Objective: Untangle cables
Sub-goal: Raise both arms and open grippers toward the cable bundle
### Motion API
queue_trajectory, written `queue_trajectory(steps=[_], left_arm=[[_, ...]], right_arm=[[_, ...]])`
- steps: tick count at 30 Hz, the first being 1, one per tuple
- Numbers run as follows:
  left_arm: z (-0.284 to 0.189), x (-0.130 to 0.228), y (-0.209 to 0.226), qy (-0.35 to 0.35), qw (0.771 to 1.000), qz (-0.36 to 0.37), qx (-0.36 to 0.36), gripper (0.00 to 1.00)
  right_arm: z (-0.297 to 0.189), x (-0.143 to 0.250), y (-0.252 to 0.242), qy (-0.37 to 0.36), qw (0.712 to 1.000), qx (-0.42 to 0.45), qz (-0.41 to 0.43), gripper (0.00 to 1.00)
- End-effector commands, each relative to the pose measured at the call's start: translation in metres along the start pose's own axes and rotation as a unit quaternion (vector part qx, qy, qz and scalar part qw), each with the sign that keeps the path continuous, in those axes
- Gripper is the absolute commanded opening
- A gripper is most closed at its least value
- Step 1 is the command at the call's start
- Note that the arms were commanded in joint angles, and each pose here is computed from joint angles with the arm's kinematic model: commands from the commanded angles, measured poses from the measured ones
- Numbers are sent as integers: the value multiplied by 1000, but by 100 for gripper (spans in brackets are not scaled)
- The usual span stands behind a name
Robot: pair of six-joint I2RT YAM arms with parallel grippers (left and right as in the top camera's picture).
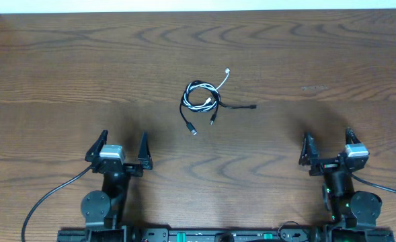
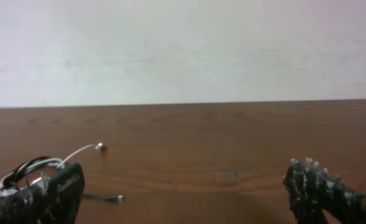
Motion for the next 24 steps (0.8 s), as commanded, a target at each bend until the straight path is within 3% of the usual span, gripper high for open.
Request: queue_trajectory(steps=[1, 7, 14, 18, 24], left_arm=[[-13, -55, -21, -51, 998, -8, 38, 99], [-25, -130, -44, -6, 999, -8, 39, 99], [4, -179, -64, 143, 988, -8, 62, 99], [32, -184, -64, 255, 965, -39, 52, 99], [68, -164, -66, 418, 900, -108, 65, 99]], right_arm=[[-6, -34, 5, -31, 999, -28, -18, 99], [-16, -102, -3, -31, 999, -11, -18, 99], [18, -138, -10, 103, 994, -38, -10, 99], [56, -152, -13, 229, 970, -82, 2, 99], [106, -152, -21, 398, 909, -115, 45, 99]])
Point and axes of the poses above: each gripper's point midway between its finger pads, its own z axis out along the fingers, its own y axis along the line the jaws close on, x = y × z, the point moved 7 cm from there along -z, back along the fingers, and after that the axes turned 11 degrees about -z, right-handed, at the moved point
